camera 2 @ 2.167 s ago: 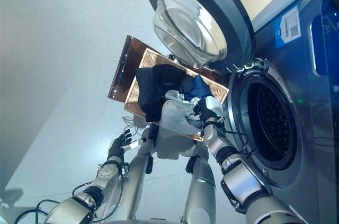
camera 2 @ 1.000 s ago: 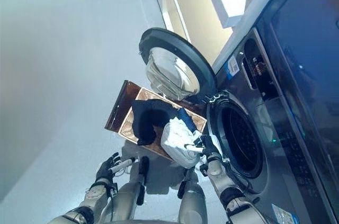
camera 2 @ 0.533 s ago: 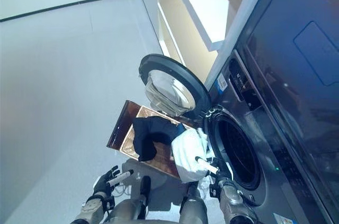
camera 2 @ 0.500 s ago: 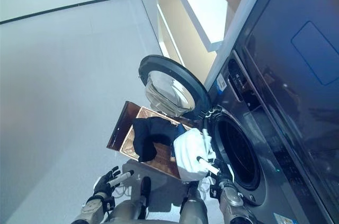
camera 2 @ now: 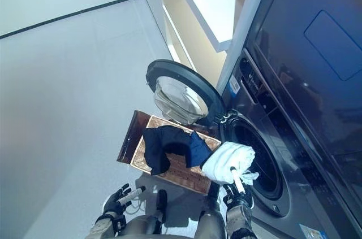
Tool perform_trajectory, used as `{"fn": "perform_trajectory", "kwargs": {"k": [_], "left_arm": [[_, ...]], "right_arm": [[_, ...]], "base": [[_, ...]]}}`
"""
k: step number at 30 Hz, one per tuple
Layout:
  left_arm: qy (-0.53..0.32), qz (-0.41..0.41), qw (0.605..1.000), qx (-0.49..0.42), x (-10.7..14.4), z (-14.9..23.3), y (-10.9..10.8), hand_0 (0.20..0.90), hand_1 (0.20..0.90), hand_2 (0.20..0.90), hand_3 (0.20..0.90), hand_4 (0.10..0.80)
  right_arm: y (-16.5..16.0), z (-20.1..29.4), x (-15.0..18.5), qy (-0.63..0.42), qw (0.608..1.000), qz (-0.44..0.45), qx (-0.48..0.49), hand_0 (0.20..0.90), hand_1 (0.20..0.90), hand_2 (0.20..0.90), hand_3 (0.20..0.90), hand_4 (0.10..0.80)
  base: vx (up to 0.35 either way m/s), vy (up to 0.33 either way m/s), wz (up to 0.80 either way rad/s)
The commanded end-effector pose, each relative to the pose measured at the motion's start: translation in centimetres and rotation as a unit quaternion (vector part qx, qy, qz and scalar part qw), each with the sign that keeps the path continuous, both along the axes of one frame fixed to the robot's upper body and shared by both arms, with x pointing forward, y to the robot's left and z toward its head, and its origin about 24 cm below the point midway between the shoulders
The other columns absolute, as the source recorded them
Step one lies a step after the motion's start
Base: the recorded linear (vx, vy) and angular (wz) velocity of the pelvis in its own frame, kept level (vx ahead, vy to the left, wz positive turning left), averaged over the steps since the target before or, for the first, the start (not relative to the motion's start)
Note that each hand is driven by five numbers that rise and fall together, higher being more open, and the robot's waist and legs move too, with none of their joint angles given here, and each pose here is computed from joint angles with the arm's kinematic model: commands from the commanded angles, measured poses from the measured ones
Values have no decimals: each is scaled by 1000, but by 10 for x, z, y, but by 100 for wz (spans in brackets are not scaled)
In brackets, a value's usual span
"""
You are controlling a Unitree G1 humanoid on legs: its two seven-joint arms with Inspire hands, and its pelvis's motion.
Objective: Pick up the clothes and place them into the washing machine
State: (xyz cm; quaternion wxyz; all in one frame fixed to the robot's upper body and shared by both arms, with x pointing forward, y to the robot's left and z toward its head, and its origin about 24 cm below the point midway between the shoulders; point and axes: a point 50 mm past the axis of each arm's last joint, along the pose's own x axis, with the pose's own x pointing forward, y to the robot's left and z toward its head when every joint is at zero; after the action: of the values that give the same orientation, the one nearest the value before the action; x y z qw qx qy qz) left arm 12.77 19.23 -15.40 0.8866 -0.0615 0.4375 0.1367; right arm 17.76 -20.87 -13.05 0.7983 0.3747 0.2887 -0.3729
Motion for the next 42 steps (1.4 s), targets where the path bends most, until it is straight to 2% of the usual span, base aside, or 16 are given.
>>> {"fn": "perform_trajectory", "kwargs": {"k": [1, 7, 15, 20, 31, 35, 42], "left_arm": [[-37, 0, 999, 6, 23, 8, -6, 900, 900, 900, 900, 800], [-57, -4, 998, -5, 30, 11, -15, 900, 900, 900, 900, 800], [-46, -3, 999, -8, 23, 8, -15, 900, 900, 900, 900, 800], [-42, -6, 999, -8, 21, 7, -16, 900, 900, 900, 900, 800], [-66, -15, 998, -5, 31, 12, -19, 900, 900, 900, 900, 800], [-65, -15, 998, -3, 32, 13, -20, 900, 900, 900, 900, 800], [-69, -16, 997, -4, 38, 14, -26, 900, 900, 900, 900, 800]], "right_arm": [[-23, 47, 61, -133, 989, -50, -43, 200, 200, 200, 200, 300], [-30, 67, 85, -177, 976, -130, -6, 200, 200, 200, 200, 300], [-79, 99, 99, -226, 927, -297, 17, 200, 200, 200, 200, 300], [-98, 107, 97, -223, 911, -347, 19, 200, 200, 200, 200, 300], [-160, 133, 73, -221, 852, -475, 2, 200, 200, 200, 200, 300], [-167, 129, 61, -207, 834, -511, 5, 200, 200, 200, 200, 300], [-141, 86, 41, -144, 859, -491, 19, 200, 200, 200, 200, 300]], "base": [[0, 0, 0], [-14, 12, 3], [9, 5, 1], [8, 7, -2], [-2, 10, -4], [10, 7, -15], [6, -4, -14]]}}
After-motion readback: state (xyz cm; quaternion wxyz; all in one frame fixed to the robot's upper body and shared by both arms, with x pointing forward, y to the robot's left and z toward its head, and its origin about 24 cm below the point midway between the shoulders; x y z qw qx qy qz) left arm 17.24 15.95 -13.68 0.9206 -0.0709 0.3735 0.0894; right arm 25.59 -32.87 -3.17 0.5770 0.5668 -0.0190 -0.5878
